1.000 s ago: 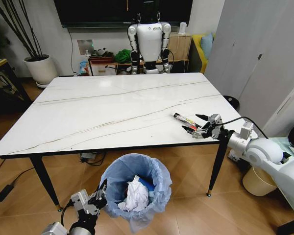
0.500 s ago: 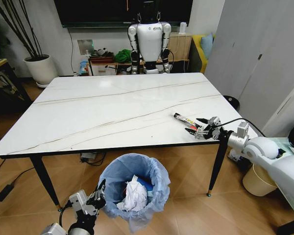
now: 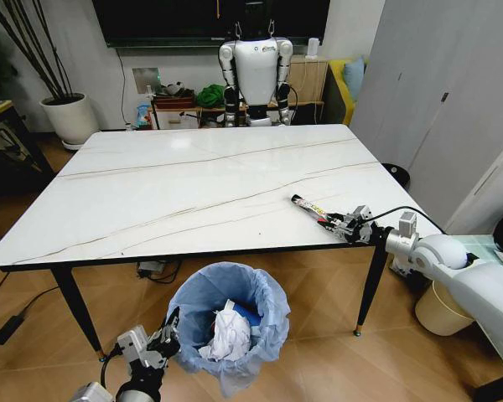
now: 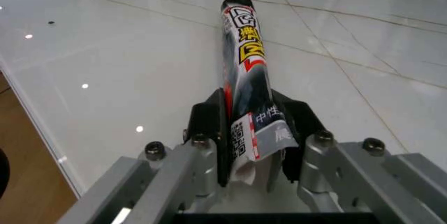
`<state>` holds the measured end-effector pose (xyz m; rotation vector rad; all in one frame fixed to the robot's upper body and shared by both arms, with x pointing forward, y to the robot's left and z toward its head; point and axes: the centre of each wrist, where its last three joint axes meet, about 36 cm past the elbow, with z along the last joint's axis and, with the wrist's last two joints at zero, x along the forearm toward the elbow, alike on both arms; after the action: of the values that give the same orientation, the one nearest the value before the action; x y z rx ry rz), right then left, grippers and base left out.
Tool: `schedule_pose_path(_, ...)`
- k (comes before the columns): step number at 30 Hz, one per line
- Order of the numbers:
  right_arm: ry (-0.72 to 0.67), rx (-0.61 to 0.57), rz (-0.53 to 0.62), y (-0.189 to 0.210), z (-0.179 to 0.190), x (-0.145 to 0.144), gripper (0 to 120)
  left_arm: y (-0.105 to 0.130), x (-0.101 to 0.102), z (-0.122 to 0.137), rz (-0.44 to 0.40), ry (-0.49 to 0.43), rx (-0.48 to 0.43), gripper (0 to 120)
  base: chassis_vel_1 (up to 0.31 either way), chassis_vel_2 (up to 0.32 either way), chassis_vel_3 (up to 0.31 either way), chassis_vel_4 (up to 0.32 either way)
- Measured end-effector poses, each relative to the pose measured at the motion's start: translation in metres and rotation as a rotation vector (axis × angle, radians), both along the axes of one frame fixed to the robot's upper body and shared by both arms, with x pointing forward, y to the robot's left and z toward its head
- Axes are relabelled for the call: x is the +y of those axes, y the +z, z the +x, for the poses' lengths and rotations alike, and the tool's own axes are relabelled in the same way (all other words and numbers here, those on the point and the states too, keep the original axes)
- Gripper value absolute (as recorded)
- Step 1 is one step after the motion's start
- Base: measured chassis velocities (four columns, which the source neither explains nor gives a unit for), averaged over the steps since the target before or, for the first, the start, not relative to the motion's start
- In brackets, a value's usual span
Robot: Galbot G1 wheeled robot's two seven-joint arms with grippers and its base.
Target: Pick up the trash bin and place the trash from the table into it.
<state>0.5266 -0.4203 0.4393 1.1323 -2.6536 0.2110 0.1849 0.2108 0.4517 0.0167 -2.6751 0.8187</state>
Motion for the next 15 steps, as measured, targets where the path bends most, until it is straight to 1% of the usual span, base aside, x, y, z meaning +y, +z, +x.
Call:
schedule_pose_path(2, 0.000, 0.000, 0.000, 0.000, 0.000, 0.000, 26, 0.000, 0.000, 0.000, 0.000, 0.000, 0.000, 0, 0.000, 0.000, 0.000, 0.000)
schedule_pose_path(3, 0.003, 0.001, 0.000, 0.000, 0.000, -0.001, 8, 0.000, 0.000, 0.000, 0.000, 0.000, -0.001, 0, 0.000, 0.000, 0.000, 0.000)
schedule_pose_path(4, 0.003, 0.001, 0.000, 0.000, 0.000, -0.001, 8, 0.000, 0.000, 0.000, 0.000, 0.000, -0.001, 0, 0.000, 0.000, 0.000, 0.000)
schedule_pose_path(6, 0.008, -0.002, 0.001, 0.000, 0.000, -0.001, 0, 0.000, 0.000, 0.001, 0.000, 0.000, -0.001, 0, 0.000, 0.000, 0.000, 0.000)
schedule_pose_path(12, 0.022, -0.011, 0.008, 0.002, -0.001, -0.004, 0, -0.001, 0.000, 0.000, -0.001, -0.003, 0.001, 0, 0.000, 0.000, 0.000, 0.000)
schedule_pose_path(15, 0.059, -0.052, 0.041, 0.018, -0.004, -0.006, 0, 0.000, -0.001, 0.000, -0.003, -0.011, 0.002, 0, 0.000, 0.000, 0.000, 0.000)
